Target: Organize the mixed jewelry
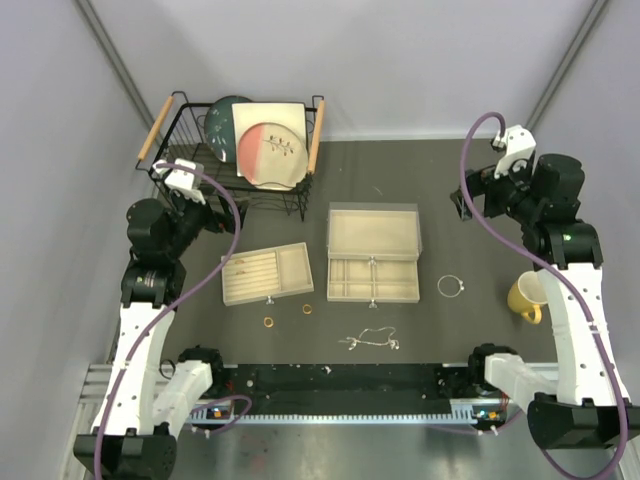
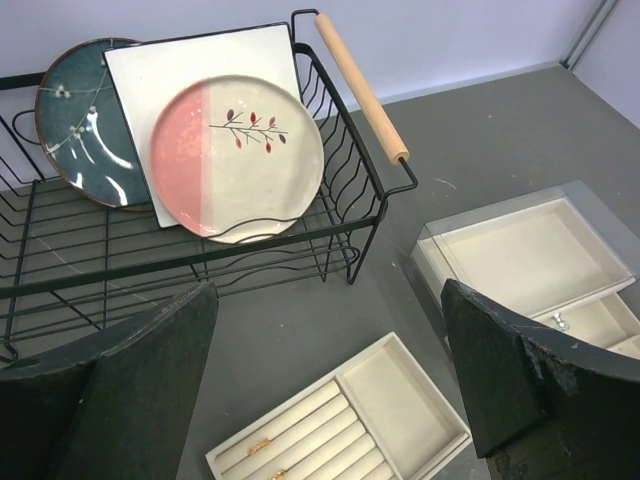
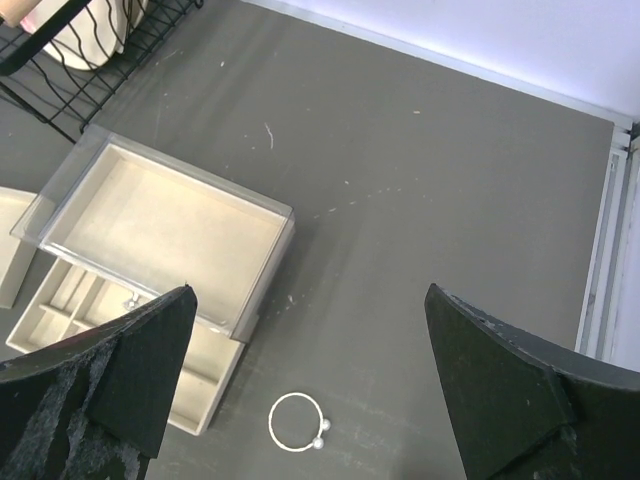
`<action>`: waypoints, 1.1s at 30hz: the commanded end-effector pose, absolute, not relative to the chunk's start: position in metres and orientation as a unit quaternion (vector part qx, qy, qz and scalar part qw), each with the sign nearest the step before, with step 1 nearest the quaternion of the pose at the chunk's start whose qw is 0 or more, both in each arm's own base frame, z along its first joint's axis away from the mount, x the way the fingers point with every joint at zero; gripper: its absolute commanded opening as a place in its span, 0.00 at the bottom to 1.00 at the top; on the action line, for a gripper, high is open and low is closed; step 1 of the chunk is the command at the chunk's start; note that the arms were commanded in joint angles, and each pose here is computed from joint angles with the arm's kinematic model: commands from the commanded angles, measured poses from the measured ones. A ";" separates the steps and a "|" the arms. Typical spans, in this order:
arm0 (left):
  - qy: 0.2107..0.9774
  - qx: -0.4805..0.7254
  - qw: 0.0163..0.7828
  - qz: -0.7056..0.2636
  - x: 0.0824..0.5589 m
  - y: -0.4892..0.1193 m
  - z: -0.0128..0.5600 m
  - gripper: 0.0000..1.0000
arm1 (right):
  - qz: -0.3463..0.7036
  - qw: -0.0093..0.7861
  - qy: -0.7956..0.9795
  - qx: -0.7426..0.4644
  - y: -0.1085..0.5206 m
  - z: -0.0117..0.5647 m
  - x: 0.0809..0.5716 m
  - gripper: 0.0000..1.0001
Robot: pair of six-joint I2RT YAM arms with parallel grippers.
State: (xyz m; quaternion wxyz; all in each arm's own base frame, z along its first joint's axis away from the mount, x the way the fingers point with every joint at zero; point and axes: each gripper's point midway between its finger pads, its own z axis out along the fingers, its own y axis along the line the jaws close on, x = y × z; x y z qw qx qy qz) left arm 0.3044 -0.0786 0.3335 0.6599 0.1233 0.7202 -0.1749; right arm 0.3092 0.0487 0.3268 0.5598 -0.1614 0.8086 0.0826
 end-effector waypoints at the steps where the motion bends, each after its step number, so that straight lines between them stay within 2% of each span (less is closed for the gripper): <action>1: 0.704 0.133 0.677 -0.168 0.300 -0.078 0.344 0.99 | 0.077 0.564 0.803 -0.177 0.048 0.328 0.299 0.99; 7: 0.715 0.161 0.662 -0.158 0.293 -0.079 0.331 0.99 | 0.043 0.530 0.820 -0.211 0.038 0.302 0.282 0.99; 16: 0.741 0.215 0.617 -0.153 0.281 -0.084 0.294 0.99 | -0.019 0.412 0.874 -0.256 0.011 0.217 0.264 0.98; 19: 0.748 0.228 0.603 -0.160 0.276 -0.087 0.281 0.99 | -0.029 0.360 0.890 -0.277 0.003 0.177 0.254 0.90; 25: 0.761 0.240 0.578 -0.168 0.272 -0.089 0.256 0.99 | -0.027 0.288 0.905 -0.312 -0.002 0.121 0.242 0.81; 33: 0.761 0.239 0.579 -0.168 0.268 -0.089 0.252 0.99 | -0.026 0.258 0.910 -0.324 -0.005 0.086 0.248 0.73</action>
